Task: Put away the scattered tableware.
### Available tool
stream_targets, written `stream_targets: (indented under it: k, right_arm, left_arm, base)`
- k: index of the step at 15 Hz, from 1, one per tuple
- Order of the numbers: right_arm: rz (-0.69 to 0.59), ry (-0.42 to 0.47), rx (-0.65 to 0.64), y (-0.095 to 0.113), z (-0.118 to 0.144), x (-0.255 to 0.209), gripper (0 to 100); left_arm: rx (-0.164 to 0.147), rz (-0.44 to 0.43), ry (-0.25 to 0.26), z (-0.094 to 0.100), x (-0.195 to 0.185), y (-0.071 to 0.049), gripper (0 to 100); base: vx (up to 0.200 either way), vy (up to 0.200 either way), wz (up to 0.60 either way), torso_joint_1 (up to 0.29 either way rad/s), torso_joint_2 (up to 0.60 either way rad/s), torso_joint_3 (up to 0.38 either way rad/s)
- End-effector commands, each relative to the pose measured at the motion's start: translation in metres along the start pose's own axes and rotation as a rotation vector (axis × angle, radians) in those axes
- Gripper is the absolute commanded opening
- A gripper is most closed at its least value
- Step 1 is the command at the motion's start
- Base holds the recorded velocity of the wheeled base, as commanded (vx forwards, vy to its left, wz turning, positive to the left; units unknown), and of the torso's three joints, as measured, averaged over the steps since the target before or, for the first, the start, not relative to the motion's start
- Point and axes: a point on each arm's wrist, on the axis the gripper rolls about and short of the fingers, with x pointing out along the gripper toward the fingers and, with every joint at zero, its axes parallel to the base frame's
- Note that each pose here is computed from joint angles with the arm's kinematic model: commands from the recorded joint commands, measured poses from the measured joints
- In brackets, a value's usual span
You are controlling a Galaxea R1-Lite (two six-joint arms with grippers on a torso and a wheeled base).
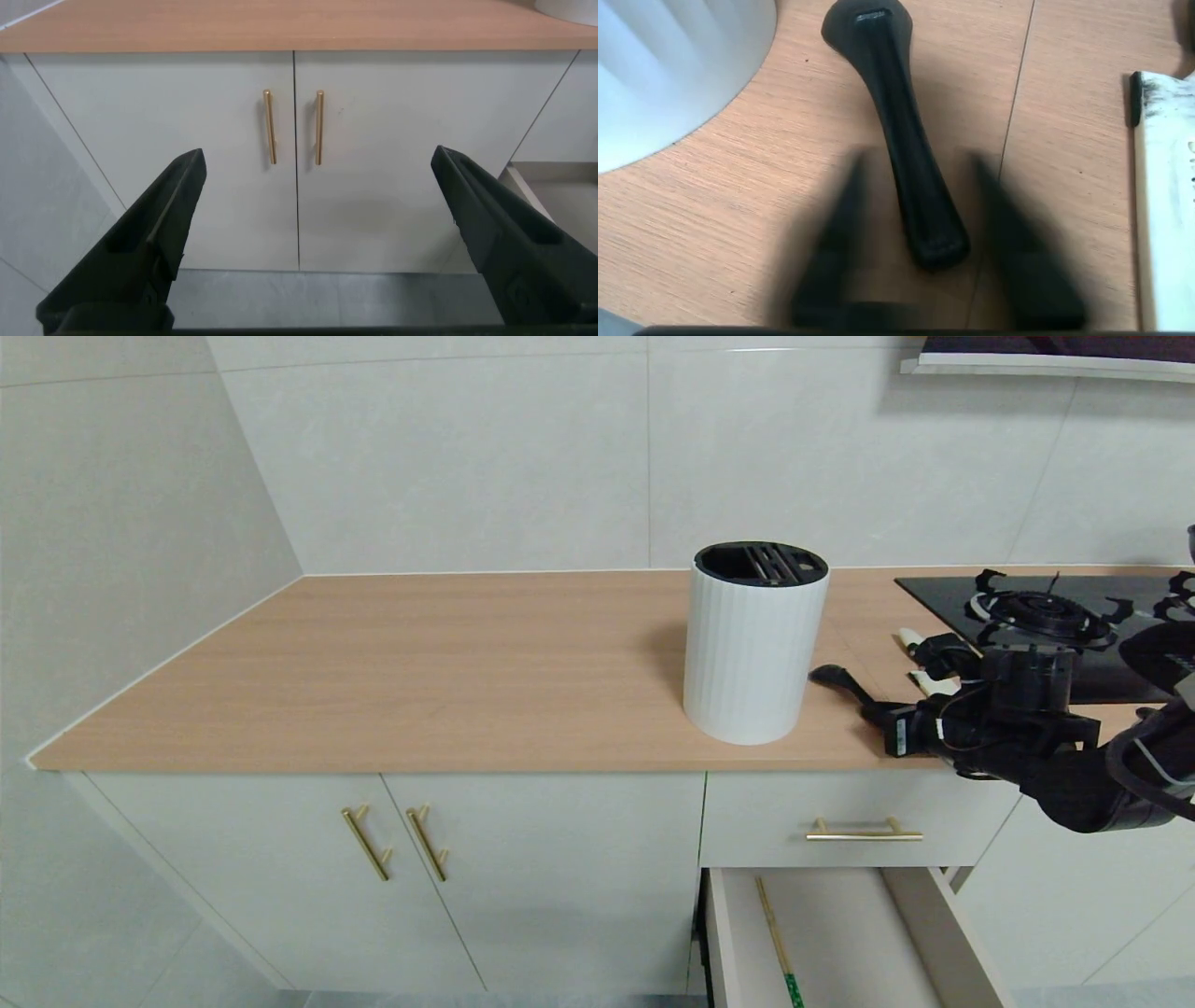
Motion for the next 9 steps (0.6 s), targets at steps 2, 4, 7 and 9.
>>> stream_targets:
  k: [2, 4, 7, 9]
  right_arm:
    - [0.012, 0.006, 0.004, 0.004, 0.0, -0.001, 0]
    - [0.041, 0.01, 0.037, 0.01, 0.004, -0.004, 0]
    - [0.068, 0.099, 0.07, 0.017, 0.021, -0.022, 0]
    - [0.07, 0.158, 0.129, 0.02, 0.041, -0.04, 0]
  left_arm:
    - [0.0, 0.001, 0.002, 0.0, 0.0, 0.0, 100]
    - [0.0, 0.001, 0.002, 0.0, 0.0, 0.0, 100]
    - [0.0, 0.001, 0.002, 0.0, 0.0, 0.0, 100]
    - [0.0, 0.001, 0.002, 0.0, 0.0, 0.0, 100]
  base:
    - [0.0, 0.0, 0.0, 0.0, 0.0, 0.0]
    - [0.0, 0.0, 0.0, 0.0, 0.0, 0.0]
    - [0.0, 0.0, 0.0, 0.0, 0.0, 0.0]
    - [0.0, 0.0, 0.0, 0.0, 0.0, 0.0]
